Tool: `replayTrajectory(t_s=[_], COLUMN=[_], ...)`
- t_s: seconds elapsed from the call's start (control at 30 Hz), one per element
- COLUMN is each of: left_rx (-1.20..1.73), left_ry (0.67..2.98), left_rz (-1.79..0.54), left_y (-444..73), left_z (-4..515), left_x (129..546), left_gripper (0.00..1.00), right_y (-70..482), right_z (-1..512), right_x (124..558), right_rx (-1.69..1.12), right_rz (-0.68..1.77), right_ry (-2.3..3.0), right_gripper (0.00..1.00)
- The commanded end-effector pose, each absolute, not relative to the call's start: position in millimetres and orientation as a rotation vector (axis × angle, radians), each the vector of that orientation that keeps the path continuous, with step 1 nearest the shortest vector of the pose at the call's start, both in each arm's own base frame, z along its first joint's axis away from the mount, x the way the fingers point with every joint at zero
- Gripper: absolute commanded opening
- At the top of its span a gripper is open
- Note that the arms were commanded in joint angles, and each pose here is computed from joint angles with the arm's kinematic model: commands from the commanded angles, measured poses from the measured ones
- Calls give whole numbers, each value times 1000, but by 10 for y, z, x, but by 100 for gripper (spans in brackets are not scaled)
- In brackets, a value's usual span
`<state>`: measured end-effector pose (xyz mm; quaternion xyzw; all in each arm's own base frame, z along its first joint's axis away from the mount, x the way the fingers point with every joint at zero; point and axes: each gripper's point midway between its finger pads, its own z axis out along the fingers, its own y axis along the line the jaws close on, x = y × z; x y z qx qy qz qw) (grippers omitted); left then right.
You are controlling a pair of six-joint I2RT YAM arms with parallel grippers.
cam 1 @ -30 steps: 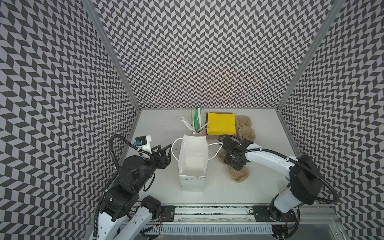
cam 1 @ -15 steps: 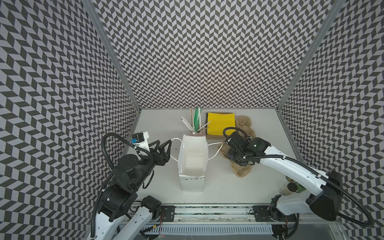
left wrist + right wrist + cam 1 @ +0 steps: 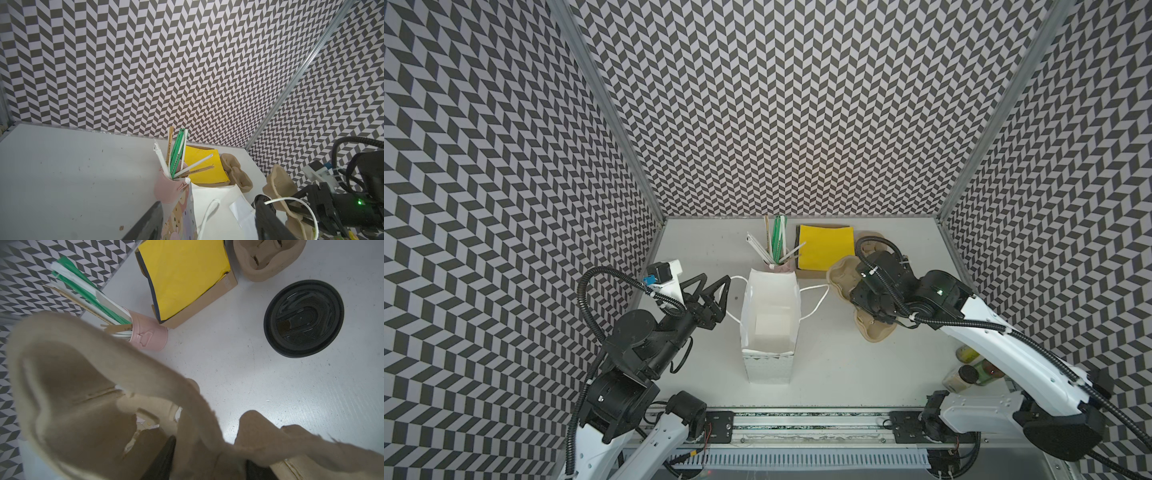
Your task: Pack the takeout coffee
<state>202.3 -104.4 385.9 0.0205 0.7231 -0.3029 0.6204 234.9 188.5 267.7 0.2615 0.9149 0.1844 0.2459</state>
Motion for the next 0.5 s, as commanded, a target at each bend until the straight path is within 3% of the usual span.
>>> replayTrajectory(t_s=[0.0, 0.23, 0.4, 0.47], left_rx=[162, 223, 249, 258], left_ry=[1659, 1725, 1760, 1788], left_rz=[-724, -726, -763, -784], left_y=[-1195, -1319, -1418, -1467], left_z=[3808, 3638, 3561, 3496], left_x=[1987, 2064, 2100, 2115], left_gripper=[71, 65, 45, 31], right_y=[1826, 1860, 1972, 2028], right_z=[2958, 3224, 3408, 3467], right_x=[2343, 2361, 2372, 2380], right_rx=[682, 644, 594, 565], right_rz=[549, 612, 695, 724], right_ry=[2431, 2392, 2378, 2377], right_gripper=[46, 46, 46, 46])
